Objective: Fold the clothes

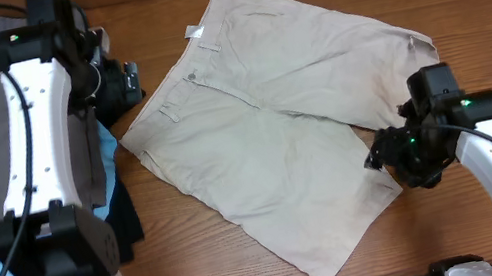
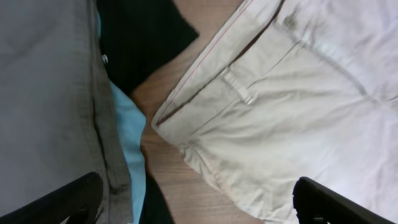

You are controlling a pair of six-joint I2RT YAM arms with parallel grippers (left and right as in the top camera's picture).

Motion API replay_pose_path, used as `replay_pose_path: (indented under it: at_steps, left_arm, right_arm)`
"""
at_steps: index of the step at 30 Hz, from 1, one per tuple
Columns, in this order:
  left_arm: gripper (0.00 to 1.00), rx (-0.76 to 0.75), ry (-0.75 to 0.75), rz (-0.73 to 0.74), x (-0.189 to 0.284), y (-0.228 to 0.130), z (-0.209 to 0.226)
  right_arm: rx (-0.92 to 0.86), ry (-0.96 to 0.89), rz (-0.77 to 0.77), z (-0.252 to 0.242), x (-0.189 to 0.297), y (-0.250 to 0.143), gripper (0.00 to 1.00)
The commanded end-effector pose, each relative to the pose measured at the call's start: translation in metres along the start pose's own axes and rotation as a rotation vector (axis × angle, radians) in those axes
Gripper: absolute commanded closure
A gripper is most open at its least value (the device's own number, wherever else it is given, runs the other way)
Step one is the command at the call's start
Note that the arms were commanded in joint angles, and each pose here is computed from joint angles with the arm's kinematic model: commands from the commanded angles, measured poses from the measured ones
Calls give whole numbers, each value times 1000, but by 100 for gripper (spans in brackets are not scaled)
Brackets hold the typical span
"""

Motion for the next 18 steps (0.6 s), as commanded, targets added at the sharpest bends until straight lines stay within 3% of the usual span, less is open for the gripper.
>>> replay_pose_path:
  at_steps: [1,3,4,18]
  left_arm:
    - [0,-4,-22,-62,17,3,-9]
    - [0,-5,-23,-60,16,4,-9]
    - [0,-6,-22,-61,16,4,-9]
    - [0,-8,-19,-78,16,7,-9]
  right_arm:
    - [-22,17,26,-3,-20,0,74]
    - [-25,23,42,-4,-30,2,93]
    - [-28,21,55,-4,-35,2,96]
    - [-34,-55,187,-3,-85,6,96]
Point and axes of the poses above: each gripper's point midway between its finger pads, its own x axis back along the fingers, its own z axis along the line the jaws close on, y = z × x, the point moved 7 cm from there along x, back along the fingers, and after that the axes turned 11 degrees about -x, right-handed, at the moved point
